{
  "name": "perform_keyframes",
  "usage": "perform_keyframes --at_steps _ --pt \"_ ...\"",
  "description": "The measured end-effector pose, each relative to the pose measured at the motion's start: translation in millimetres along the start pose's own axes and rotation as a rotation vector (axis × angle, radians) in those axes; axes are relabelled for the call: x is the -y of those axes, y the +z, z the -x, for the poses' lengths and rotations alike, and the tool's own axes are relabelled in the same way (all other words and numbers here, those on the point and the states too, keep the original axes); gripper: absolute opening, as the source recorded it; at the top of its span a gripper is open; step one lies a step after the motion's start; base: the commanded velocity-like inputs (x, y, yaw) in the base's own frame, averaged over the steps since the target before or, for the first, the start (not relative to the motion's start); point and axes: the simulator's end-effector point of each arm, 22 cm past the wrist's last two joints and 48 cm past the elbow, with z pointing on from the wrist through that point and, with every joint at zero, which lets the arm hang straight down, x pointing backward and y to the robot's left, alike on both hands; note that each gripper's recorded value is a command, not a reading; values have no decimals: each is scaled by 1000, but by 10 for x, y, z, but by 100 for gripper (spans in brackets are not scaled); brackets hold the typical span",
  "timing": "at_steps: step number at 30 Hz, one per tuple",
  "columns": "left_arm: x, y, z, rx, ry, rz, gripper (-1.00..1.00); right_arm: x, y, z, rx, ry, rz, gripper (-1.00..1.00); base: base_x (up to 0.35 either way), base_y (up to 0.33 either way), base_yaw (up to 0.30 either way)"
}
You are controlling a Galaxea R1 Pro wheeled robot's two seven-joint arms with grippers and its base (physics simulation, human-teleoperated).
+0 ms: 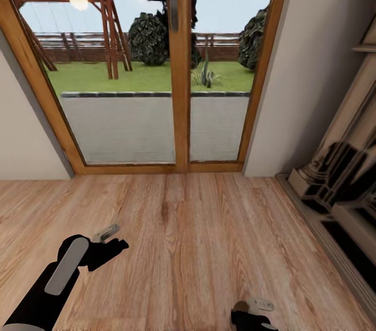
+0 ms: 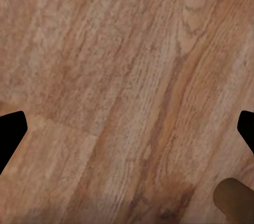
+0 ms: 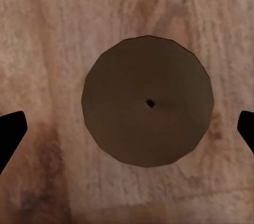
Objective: Place each of the two pumpkins and all three candles from the living room inside a cabinet in the living room (use any cabinet), then make sure every cabinet is closed, and position the cauldron so it is next to a table in the living room.
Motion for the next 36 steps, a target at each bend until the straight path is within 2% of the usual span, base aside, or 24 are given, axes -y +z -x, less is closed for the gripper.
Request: perform_keyframes --at_steps 27,36 --pt "-238 445 -290 -93 -12 55 100 85 203 -522 -108 -1 -21 100 0 0 0" --pt "-203 444 -309 -103 -23 38 100 20 198 -537 -104 1 -15 100 0 0 0"
